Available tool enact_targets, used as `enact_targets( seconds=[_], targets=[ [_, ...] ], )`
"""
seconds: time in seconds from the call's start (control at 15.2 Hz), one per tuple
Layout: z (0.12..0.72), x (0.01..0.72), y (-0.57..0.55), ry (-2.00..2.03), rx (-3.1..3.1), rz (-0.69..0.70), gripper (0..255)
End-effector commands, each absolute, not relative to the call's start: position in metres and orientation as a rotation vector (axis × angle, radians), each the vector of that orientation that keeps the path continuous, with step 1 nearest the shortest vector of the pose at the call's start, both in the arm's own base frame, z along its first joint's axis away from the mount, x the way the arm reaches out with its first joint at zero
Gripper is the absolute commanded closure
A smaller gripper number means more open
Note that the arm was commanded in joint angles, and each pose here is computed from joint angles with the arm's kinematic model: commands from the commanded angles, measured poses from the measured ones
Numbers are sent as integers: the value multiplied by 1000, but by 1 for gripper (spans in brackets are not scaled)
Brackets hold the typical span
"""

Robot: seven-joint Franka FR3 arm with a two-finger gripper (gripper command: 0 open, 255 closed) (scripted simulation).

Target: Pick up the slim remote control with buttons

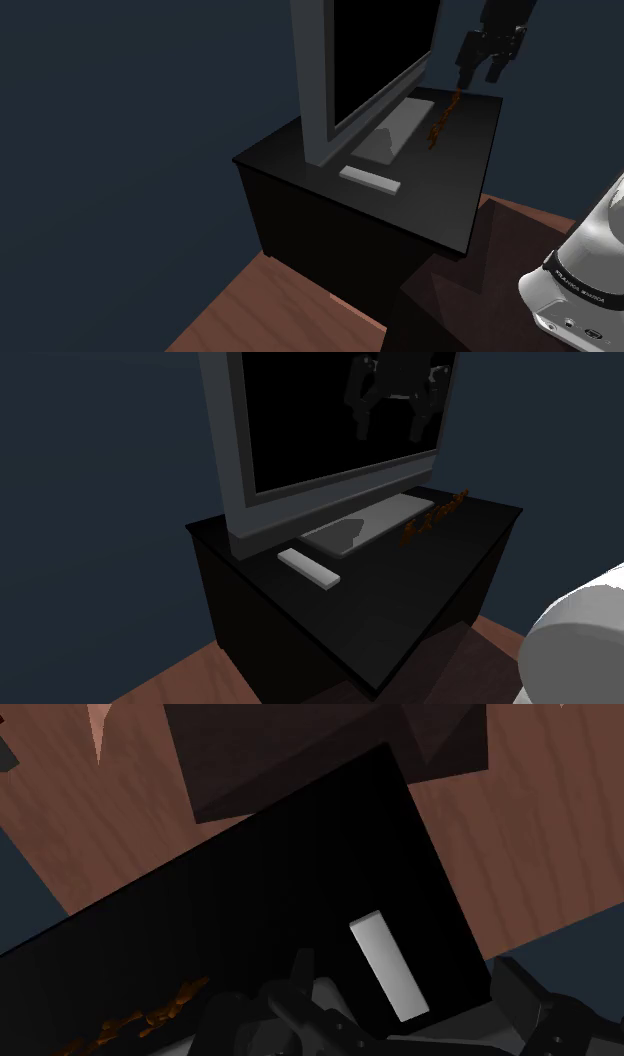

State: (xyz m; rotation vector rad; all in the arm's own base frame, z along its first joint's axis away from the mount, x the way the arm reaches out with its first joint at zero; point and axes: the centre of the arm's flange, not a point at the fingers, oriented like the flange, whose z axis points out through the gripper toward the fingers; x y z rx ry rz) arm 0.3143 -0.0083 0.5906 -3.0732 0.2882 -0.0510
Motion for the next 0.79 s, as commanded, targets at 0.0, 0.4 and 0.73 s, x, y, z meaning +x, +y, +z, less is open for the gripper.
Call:
enact_targets(
  seconds=[0.0,0.4,0.73],
  targets=[
    [591,314,-8,288,-3073,-51,0],
    [526,361,-2,194,-3096,-42,0],
    [472,400,5,114,-3112,-34,0]
  ],
)
